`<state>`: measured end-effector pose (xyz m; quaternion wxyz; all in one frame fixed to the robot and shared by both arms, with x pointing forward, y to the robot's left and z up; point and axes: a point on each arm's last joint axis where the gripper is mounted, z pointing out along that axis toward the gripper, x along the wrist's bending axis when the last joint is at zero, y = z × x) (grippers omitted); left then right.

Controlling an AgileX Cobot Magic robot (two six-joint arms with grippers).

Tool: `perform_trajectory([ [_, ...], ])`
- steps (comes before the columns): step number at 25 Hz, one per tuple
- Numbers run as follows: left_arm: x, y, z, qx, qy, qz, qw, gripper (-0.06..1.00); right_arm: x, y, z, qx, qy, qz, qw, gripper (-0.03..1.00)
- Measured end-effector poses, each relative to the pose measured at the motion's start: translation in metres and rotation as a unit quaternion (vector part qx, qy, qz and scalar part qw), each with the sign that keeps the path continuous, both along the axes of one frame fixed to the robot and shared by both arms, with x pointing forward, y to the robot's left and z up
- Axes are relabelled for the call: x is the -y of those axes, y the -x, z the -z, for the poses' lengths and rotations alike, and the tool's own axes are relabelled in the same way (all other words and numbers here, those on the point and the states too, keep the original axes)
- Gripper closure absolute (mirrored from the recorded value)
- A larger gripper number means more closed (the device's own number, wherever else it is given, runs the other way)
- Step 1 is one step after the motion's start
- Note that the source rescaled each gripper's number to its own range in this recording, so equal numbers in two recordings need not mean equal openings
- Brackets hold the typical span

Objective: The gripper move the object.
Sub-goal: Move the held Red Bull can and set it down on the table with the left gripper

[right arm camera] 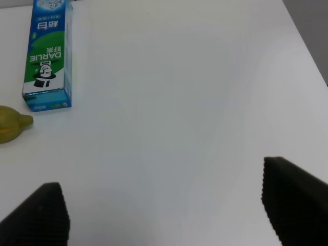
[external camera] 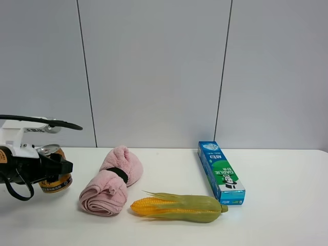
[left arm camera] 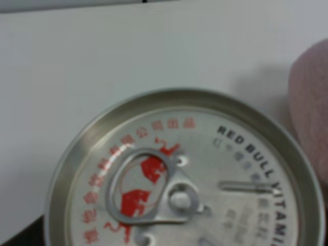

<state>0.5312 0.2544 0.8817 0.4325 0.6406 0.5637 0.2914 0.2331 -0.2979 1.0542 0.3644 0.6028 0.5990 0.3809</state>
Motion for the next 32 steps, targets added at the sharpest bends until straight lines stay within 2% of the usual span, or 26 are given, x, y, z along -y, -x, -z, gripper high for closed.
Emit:
perform_trajectory([
  [8, 0.003, 0.0, 0.019, -0.005, 0.002, 0.017, 1.0, 0.94, 0.0, 0.0, 0.0, 0.0, 0.0, 0.0, 1.0, -0.03],
  [19, 0.005, -0.001, 0.018, 0.003, 0.002, 0.03, 1.0, 0.94, 0.0, 0.0, 0.0, 0.0, 0.0, 0.0, 1.0, -0.03],
  [20, 0.005, -0.001, 0.018, 0.003, 0.002, 0.03, 1.0, 0.9, 0.0, 0.0, 0.0, 0.0, 0.0, 0.0, 1.0, -0.03],
  [21, 0.005, -0.001, 0.018, 0.007, 0.003, 0.03, 1.0, 0.82, 0.0, 0.0, 0.0, 0.0, 0.0, 0.0, 1.0, -0.03],
  [23, 0.006, -0.002, 0.015, 0.019, 0.007, 0.031, 0.999, 0.51, 0.0, 0.0, 0.0, 0.0, 0.0, 0.0, 1.0, -0.03],
  [24, 0.006, -0.002, 0.015, 0.019, 0.007, 0.031, 0.999, 0.4, 0.0, 0.0, 0.0, 0.0, 0.0, 0.0, 1.0, -0.03],
  [25, 0.006, -0.002, 0.015, 0.019, 0.007, 0.031, 0.999, 0.35, 0.0, 0.0, 0.0, 0.0, 0.0, 0.0, 1.0, -0.03],
  [27, 0.006, -0.002, 0.015, 0.019, 0.007, 0.031, 0.999, 0.3, 0.0, 0.0, 0.0, 0.0, 0.0, 0.0, 1.0, -0.03],
  [32, 0.006, -0.002, 0.015, 0.02, 0.007, 0.031, 0.999, 0.3, 0.0, 0.0, 0.0, 0.0, 0.0, 0.0, 1.0, -0.03],
])
